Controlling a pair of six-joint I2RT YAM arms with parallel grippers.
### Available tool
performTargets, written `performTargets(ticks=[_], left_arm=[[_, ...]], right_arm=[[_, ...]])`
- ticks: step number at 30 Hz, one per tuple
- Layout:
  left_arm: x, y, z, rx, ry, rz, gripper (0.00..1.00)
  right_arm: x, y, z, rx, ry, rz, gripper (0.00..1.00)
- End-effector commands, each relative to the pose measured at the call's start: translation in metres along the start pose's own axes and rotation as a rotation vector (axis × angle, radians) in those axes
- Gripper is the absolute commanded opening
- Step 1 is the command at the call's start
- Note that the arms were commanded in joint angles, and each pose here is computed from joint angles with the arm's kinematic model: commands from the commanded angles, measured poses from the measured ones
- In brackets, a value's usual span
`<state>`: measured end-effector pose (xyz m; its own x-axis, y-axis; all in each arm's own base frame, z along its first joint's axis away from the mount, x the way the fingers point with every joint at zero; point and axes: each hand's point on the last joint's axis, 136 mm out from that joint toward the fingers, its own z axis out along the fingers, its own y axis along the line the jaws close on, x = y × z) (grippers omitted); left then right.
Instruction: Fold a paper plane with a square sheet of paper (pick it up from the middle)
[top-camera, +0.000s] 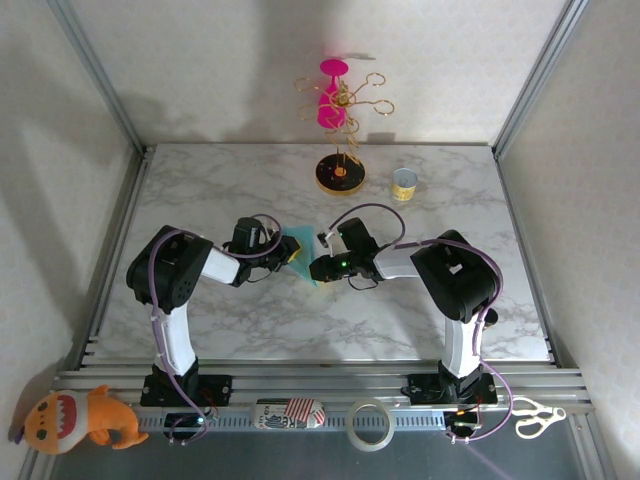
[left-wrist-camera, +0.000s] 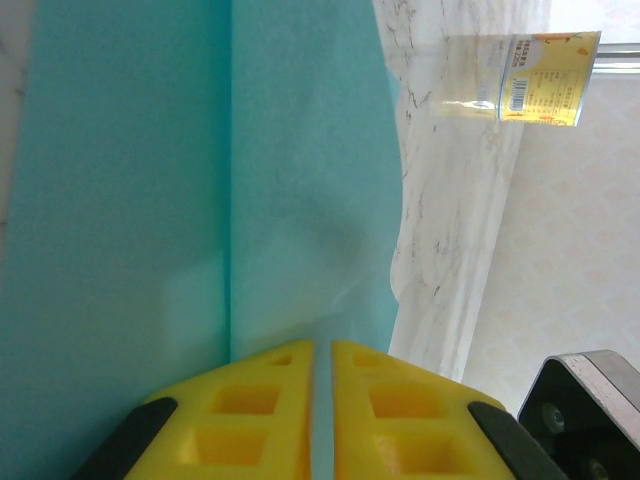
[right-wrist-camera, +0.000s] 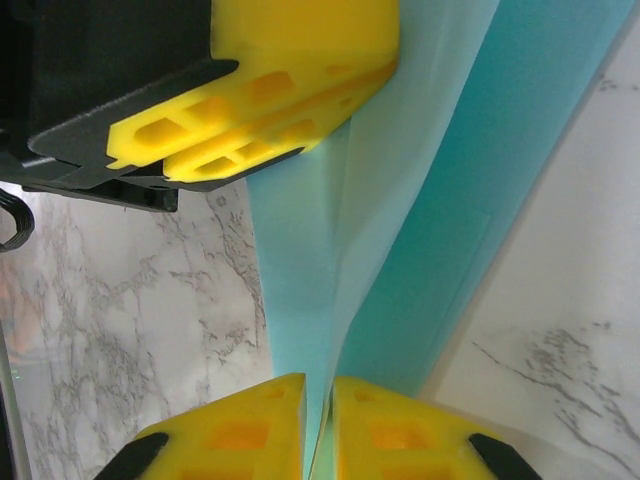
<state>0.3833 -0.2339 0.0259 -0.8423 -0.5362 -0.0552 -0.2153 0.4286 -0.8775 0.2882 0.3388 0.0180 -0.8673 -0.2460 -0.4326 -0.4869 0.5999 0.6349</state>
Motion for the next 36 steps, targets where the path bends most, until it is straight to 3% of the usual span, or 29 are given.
performTargets(ticks=[1, 9, 14, 18, 24, 36], left_arm=[[0.004, 0.012, 0.005, -0.044, 0.012, 0.014, 0.13], [0.006, 0.033, 0.001, -0.130, -0.002, 0.004, 0.11], [0.007, 0.034, 0.001, -0.135, 0.003, 0.005, 0.12], [0.007, 0.034, 0.001, -0.133, 0.005, 0.006, 0.13], [0.009, 0.031, 0.004, -0.120, 0.020, 0.010, 0.14], [0.016, 0.038, 0.007, -0.143, 0.043, 0.008, 0.21]], right_arm=[[0.050, -0.074, 0.008, 0.286, 0.106, 0.101, 0.19], [-0.008, -0.015, -0.023, 0.126, -0.040, 0.115, 0.35], [-0.028, 0.007, -0.041, 0.062, -0.095, 0.125, 0.36], [-0.037, 0.022, -0.046, 0.019, -0.101, 0.104, 0.30], [-0.030, 0.032, -0.025, -0.020, -0.015, 0.065, 0.18], [-0.022, 0.017, -0.003, 0.023, 0.043, 0.098, 0.16]])
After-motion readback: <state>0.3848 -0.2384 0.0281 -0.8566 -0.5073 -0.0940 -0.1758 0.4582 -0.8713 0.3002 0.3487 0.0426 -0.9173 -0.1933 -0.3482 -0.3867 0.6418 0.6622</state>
